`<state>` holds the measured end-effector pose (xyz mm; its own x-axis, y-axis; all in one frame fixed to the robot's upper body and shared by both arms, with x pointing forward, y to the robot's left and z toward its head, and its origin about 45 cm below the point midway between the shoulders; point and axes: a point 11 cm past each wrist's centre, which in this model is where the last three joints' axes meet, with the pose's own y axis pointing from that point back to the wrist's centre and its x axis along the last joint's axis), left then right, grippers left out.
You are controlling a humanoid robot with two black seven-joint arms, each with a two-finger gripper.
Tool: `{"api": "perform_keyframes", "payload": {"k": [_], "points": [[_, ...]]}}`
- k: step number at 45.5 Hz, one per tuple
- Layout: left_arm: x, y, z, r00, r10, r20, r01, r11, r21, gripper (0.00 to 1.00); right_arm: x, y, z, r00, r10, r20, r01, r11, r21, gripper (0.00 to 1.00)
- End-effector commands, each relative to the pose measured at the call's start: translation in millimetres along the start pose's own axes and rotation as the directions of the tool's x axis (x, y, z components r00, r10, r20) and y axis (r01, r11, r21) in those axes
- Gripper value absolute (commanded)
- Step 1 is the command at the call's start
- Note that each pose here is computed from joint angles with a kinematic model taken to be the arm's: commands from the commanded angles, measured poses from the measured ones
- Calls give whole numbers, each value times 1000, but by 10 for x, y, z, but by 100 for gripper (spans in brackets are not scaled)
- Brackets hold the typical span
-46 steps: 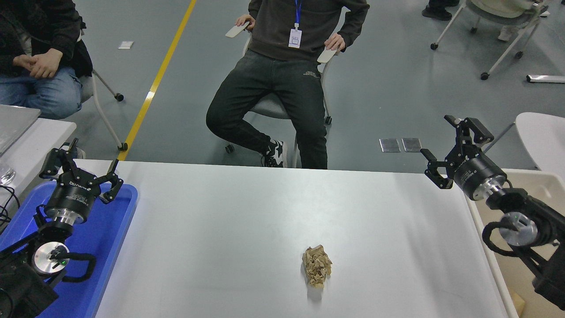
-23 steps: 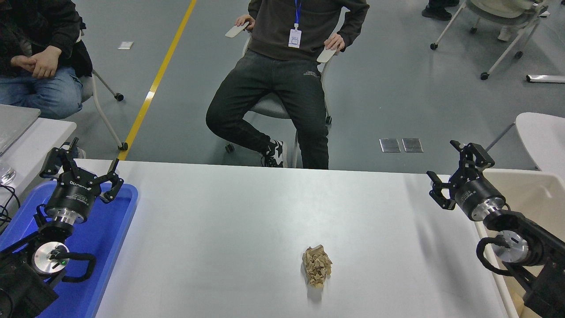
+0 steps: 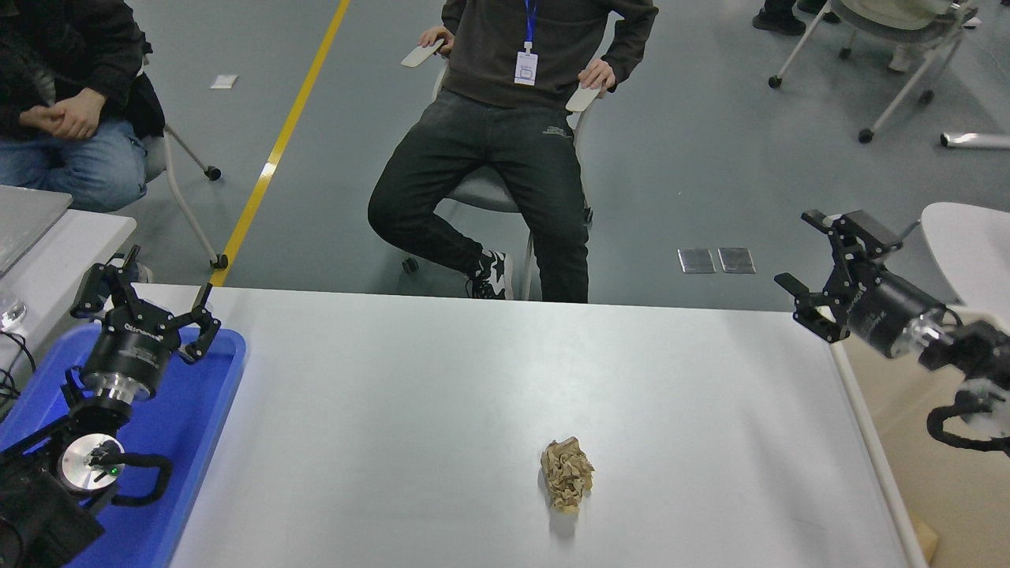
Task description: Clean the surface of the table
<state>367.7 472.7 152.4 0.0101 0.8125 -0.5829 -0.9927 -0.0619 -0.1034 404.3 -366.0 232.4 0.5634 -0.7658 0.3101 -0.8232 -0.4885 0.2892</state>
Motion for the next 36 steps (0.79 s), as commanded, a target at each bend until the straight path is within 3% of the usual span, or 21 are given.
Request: {"api": "perform_keyframes", "payload": {"k": [1, 8, 16, 30, 36], "points": [[3, 2, 1, 1000, 1, 0, -1, 1000, 0, 100, -313, -66, -207, 845, -303, -440, 251, 952, -175, 99], [-2, -4, 4, 1000, 0, 0, 0, 1000, -1, 100, -719, -124, -246, 658, -496, -566, 401, 868, -294, 99], [-6, -6, 1, 1000, -2, -1, 2, 1000, -1, 100, -1229, -341, -140, 454, -654, -605, 515, 747, -420, 99], [-6, -6, 1, 1000, -2, -1, 2, 1000, -1, 100, -1852, -647, 102, 235, -759, -608, 577, 612, -541, 99], [-2, -4, 4, 1000, 0, 0, 0, 1000, -1, 100, -2020, -746, 126, 195, -767, -612, 586, 591, -554, 99]]}}
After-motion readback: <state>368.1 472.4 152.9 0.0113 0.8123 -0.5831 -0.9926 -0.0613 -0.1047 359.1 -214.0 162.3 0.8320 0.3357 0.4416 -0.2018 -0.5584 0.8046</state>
